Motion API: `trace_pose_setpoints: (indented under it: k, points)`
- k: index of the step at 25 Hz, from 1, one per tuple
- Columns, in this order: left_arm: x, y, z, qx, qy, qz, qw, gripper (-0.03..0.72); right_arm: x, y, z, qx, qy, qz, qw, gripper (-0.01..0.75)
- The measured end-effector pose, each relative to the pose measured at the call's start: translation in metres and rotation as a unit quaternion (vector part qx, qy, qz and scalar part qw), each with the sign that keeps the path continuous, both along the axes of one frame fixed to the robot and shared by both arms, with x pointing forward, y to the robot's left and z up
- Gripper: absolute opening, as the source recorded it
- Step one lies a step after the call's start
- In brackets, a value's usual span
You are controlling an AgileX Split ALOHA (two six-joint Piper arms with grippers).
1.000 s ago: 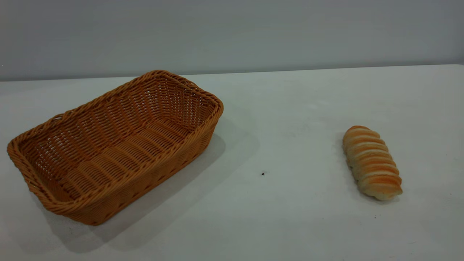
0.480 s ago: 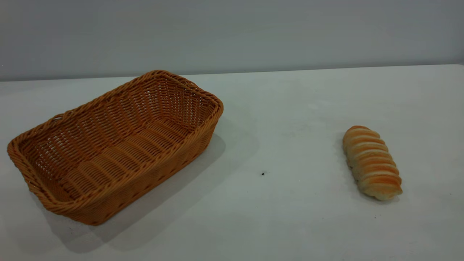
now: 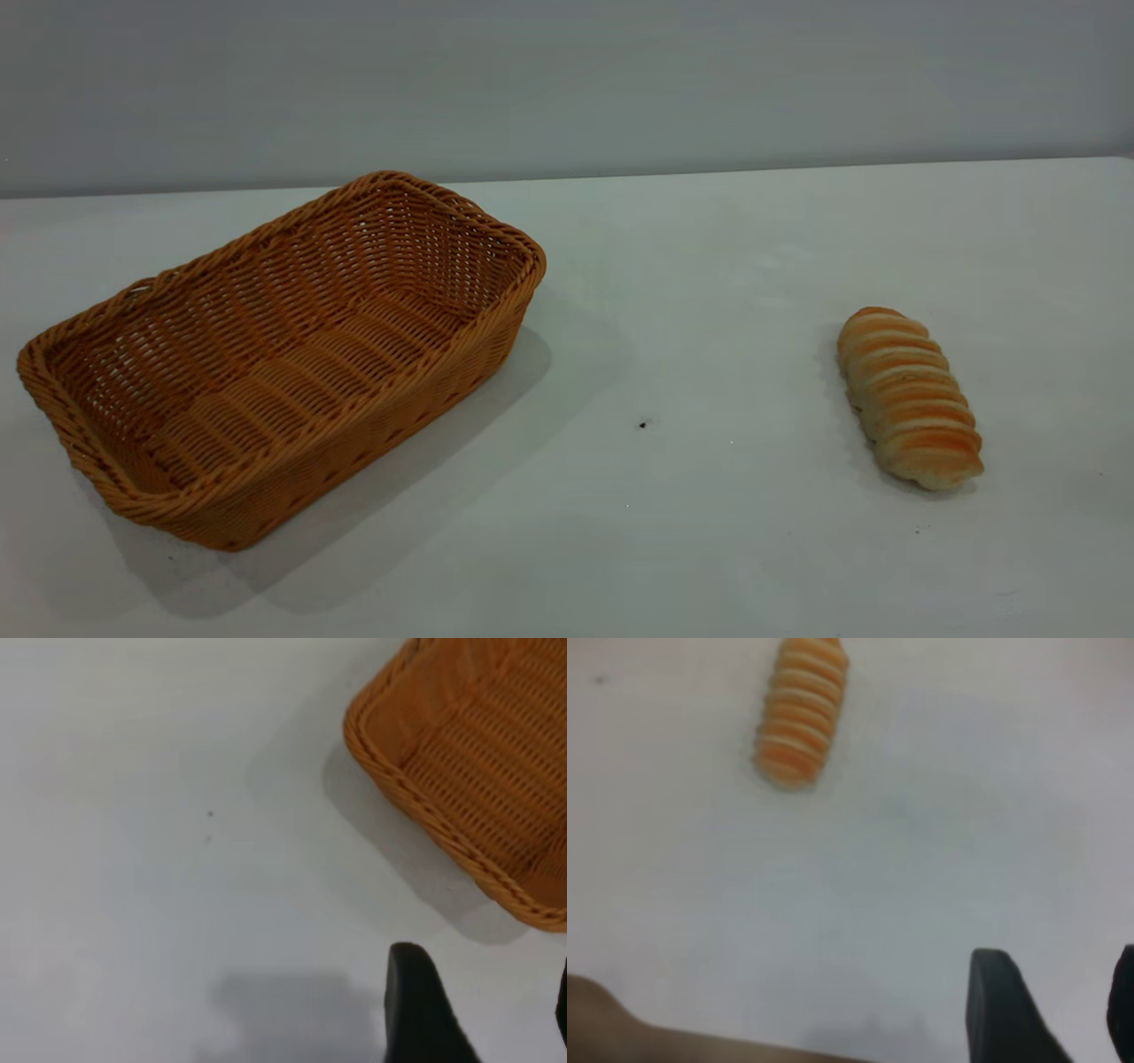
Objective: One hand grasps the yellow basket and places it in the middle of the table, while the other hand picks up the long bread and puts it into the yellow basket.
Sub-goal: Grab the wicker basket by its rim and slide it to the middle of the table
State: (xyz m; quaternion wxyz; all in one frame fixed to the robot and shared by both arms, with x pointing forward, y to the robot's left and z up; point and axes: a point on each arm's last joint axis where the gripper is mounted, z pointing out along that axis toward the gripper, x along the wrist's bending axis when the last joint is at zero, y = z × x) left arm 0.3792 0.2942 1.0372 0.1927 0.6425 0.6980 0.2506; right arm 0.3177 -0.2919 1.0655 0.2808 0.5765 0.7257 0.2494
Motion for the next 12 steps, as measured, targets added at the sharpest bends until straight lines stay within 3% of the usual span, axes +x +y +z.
trace_pose_setpoints:
  k: [12]
  points:
    - [0.104, -0.021, -0.034, -0.01, 0.103, 0.035, 0.994, 0.434, 0.07, 0.02, -0.007, 0.023, 0.097, 0.0, 0.995, 0.332]
